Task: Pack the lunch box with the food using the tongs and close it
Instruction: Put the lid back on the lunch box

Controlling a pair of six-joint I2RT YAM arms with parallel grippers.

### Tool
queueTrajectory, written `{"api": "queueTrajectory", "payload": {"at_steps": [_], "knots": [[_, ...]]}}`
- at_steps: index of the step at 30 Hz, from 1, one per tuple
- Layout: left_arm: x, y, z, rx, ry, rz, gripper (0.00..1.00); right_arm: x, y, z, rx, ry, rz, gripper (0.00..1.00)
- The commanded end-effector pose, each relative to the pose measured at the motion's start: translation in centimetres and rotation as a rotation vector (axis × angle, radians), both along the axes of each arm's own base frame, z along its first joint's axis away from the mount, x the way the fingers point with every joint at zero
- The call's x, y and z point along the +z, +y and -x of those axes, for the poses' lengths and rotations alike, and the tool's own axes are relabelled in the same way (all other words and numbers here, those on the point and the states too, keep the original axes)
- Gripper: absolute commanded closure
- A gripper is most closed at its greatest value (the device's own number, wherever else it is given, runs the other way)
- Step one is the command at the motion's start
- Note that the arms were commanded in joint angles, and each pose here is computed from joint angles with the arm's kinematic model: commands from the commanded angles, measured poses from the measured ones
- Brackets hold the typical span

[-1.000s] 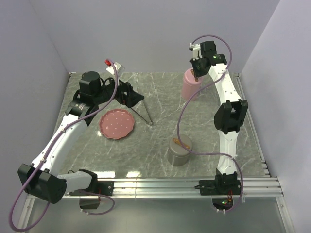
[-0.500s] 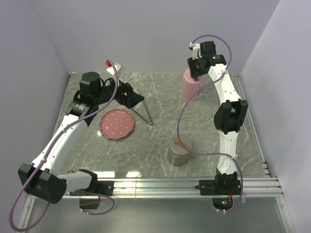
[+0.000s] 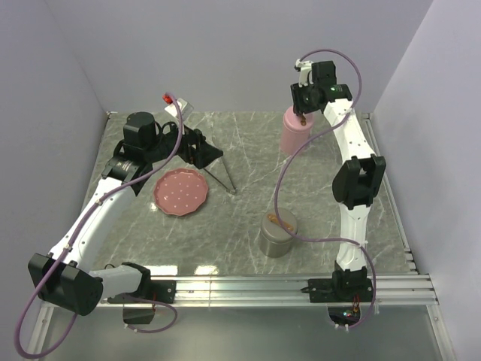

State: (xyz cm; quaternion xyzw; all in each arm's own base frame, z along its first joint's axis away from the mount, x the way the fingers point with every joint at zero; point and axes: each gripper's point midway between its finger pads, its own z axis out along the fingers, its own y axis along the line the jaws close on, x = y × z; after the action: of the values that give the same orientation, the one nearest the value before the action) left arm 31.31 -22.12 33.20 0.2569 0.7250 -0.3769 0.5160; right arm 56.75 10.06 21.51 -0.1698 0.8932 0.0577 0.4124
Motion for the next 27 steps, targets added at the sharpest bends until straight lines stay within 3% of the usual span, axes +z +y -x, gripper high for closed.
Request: {"api": "queueTrajectory", "payload": {"at_steps": [1, 13, 27], "knots": [[1.6, 0.0, 0.3, -0.016, -0.050, 0.024, 0.01, 0.0, -0.3, -1.4, -0.015, -0.032, -0.017, 0.53], [1.4, -0.3, 0.0, -0.021, -0.033, 0.033, 0.01, -3.7, -1.0, -2.3, -0.036, 0.059, -0.140, 0.52], [0.7, -0.2, -0.1, -0.018, -0.018, 0.029, 0.01, -5.9, -0.6, 0.1, 0.020, 0.129, -0.103, 0.48]]}}
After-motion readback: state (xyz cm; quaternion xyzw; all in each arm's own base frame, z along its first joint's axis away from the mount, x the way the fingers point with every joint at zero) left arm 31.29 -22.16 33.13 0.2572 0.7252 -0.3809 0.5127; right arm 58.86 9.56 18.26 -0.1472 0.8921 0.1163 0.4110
